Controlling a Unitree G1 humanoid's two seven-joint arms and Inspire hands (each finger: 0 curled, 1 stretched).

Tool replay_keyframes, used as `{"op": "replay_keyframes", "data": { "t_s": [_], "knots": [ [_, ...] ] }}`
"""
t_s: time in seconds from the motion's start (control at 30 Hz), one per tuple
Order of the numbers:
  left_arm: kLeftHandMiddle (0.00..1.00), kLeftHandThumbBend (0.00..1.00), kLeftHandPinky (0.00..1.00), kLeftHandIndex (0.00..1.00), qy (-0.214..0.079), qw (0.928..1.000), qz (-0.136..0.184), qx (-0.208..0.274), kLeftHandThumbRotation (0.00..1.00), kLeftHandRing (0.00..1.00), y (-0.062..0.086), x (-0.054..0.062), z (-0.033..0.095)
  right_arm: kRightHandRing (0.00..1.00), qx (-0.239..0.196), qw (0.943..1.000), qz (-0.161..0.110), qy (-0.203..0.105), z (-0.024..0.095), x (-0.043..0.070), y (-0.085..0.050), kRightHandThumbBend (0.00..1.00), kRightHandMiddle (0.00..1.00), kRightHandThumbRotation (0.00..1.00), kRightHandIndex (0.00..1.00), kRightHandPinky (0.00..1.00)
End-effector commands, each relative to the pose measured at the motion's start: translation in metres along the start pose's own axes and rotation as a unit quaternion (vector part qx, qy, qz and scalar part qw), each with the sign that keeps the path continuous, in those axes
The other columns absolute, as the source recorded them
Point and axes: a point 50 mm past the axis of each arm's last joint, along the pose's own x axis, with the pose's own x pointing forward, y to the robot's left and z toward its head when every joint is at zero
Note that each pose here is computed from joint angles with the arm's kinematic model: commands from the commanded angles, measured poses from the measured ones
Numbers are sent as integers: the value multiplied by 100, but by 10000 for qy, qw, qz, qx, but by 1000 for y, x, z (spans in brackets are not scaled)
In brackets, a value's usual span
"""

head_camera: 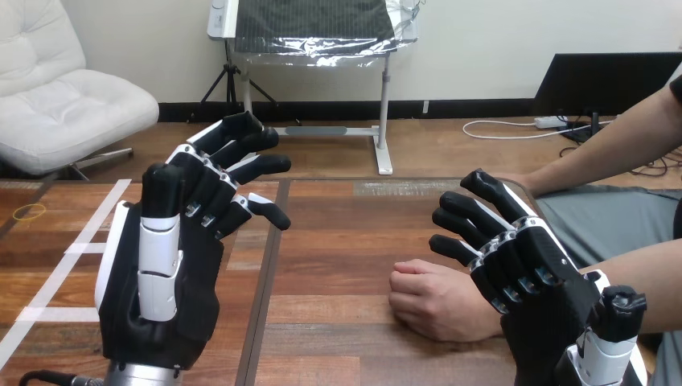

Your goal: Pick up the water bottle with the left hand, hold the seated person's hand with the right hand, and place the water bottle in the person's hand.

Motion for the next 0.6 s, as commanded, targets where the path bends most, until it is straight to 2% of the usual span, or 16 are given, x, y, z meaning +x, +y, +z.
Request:
{"op": "replay_keyframes", "data": {
  "t_s": [0.0, 0.57],
  "knots": [
    [74, 62, 40, 71, -300, 9995, -68, -124, 86, 70, -5, 11, 3, 86, -73, 9995, 101, -305, 7, 10, -2, 90, 85, 100, 88, 81],
    [74, 62, 41, 71, -321, 9995, -42, 5, 87, 70, -4, 11, 3, 86, -74, 9995, 111, -290, 6, 10, -2, 91, 85, 100, 88, 81]
  ]
}}
